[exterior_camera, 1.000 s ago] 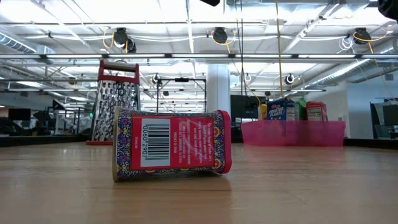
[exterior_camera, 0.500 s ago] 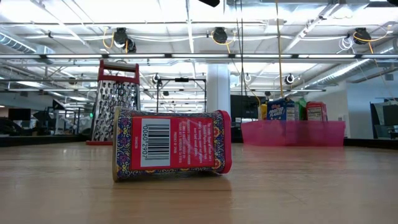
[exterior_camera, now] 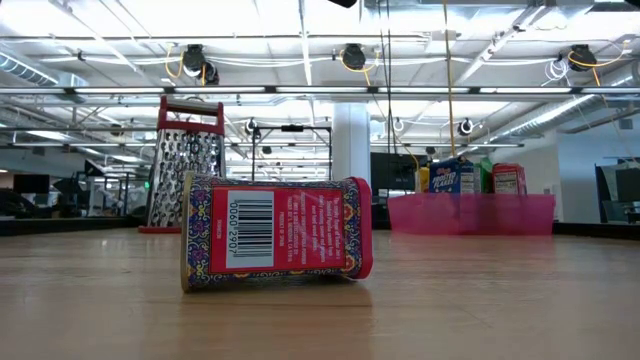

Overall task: Pick & Place Kitchen Items
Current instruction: Put the violet seasoning bottle into the black bin, then put the small black food coloring bottle into the orange bin

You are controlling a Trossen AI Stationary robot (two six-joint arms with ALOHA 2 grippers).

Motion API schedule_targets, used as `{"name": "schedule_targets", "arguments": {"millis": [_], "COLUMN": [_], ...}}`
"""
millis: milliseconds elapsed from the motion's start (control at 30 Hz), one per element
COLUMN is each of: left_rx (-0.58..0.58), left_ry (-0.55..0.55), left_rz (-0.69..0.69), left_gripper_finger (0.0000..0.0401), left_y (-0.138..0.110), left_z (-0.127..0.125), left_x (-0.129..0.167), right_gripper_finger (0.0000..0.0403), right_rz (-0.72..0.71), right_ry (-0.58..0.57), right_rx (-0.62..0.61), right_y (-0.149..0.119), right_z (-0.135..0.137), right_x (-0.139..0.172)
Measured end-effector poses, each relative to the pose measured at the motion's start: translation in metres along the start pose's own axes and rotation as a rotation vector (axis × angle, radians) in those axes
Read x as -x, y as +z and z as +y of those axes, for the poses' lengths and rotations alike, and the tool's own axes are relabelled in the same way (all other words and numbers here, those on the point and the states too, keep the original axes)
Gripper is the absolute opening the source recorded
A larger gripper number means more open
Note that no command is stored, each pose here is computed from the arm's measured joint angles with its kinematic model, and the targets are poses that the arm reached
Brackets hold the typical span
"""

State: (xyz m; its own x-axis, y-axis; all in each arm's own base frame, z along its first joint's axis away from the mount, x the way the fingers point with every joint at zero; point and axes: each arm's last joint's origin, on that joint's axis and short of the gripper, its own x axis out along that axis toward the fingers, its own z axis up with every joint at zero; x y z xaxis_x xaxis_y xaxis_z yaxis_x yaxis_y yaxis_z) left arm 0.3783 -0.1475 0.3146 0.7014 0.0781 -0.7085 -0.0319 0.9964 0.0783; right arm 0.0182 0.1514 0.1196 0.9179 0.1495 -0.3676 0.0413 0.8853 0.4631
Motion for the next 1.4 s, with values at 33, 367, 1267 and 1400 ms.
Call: {"name": "schedule_targets", "arguments": {"millis": [33,367,1267,1400], "left_rx": [0.0,-0.001,-0.004,0.004], "left_ry": [0.0,0.002,0.002,0.002], "left_rz": [0.0,-0.001,0.0,0.001], "left_gripper_finger": [0.0296,0.0296,0.0296,0.0296], "left_y": [0.0,0.0,0.0,0.0], "left_z": [0.0,0.001,0.001,0.001], "left_x": [0.0,0.0,-0.001,-0.001], "right_gripper_finger": [0.0156,0.0227,0.0263,0.0263], "right_rz": [0.001,0.009,-0.109,-0.161], "right_ry": [0.006,0.038,0.19,0.193], "right_rx": [0.012,-0.005,0.094,0.122], "right_y": [-0.001,-0.004,0.031,0.045], "right_z": [0.0,0.001,0.033,0.041], "right_x": [0.0,-0.002,0.01,0.009]}}
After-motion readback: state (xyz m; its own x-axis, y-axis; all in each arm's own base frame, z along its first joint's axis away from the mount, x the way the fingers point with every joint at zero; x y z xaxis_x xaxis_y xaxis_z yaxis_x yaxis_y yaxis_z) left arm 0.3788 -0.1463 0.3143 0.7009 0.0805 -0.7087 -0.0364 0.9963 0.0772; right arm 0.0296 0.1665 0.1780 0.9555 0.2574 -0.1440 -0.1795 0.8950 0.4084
